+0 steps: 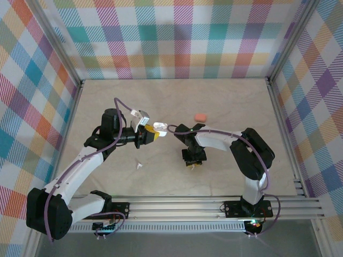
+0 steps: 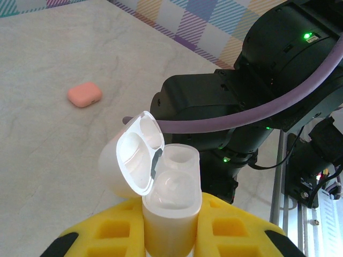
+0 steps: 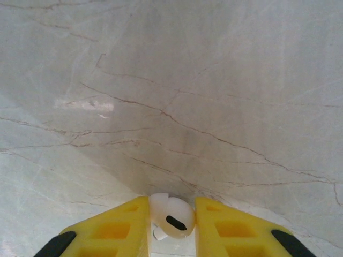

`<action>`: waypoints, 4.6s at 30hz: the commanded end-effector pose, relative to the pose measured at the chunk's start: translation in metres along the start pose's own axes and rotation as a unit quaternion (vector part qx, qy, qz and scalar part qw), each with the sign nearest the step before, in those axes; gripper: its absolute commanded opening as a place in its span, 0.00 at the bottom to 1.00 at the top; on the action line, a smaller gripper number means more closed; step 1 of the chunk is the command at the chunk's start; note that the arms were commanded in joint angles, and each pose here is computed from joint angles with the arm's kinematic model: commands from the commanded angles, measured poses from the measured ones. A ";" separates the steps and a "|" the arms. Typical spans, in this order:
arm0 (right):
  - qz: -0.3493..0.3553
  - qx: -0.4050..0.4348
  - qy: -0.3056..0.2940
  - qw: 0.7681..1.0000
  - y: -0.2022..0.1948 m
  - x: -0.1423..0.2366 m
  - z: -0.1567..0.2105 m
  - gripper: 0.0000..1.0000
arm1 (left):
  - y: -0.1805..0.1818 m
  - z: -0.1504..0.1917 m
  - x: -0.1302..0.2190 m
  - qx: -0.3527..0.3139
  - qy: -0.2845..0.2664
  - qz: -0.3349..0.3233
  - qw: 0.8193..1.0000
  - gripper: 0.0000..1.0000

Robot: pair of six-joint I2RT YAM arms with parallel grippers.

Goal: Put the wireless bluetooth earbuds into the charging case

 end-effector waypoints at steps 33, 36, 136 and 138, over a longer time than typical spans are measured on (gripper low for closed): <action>0.059 0.093 -0.266 0.958 -0.024 0.141 -0.019 0.15 | -0.001 -0.012 0.001 -0.004 -0.050 0.017 0.999 0.00; 0.057 0.104 -0.294 0.948 -0.024 0.156 -0.019 0.15 | 0.000 -0.013 0.000 -0.003 -0.054 0.018 0.998 0.00; -0.052 0.371 -0.426 0.824 0.041 0.213 -0.019 0.17 | -0.034 -0.042 -0.031 -0.077 -0.079 0.042 0.993 0.00; -0.055 0.372 -0.424 0.824 0.042 0.213 -0.020 0.22 | -0.034 -0.042 -0.031 -0.076 -0.081 0.041 0.993 0.00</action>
Point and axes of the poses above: each hand's point on the last joint's axis, 136 mm out from that joint toward the fingers, its own x axis back along the fingers, its own y axis along the line the jaws close on, z = x × y, the point moved 7 cm from there along x, back along the fingers, and after that the axes turned 14 degrees about x, right-handed, at the moved point
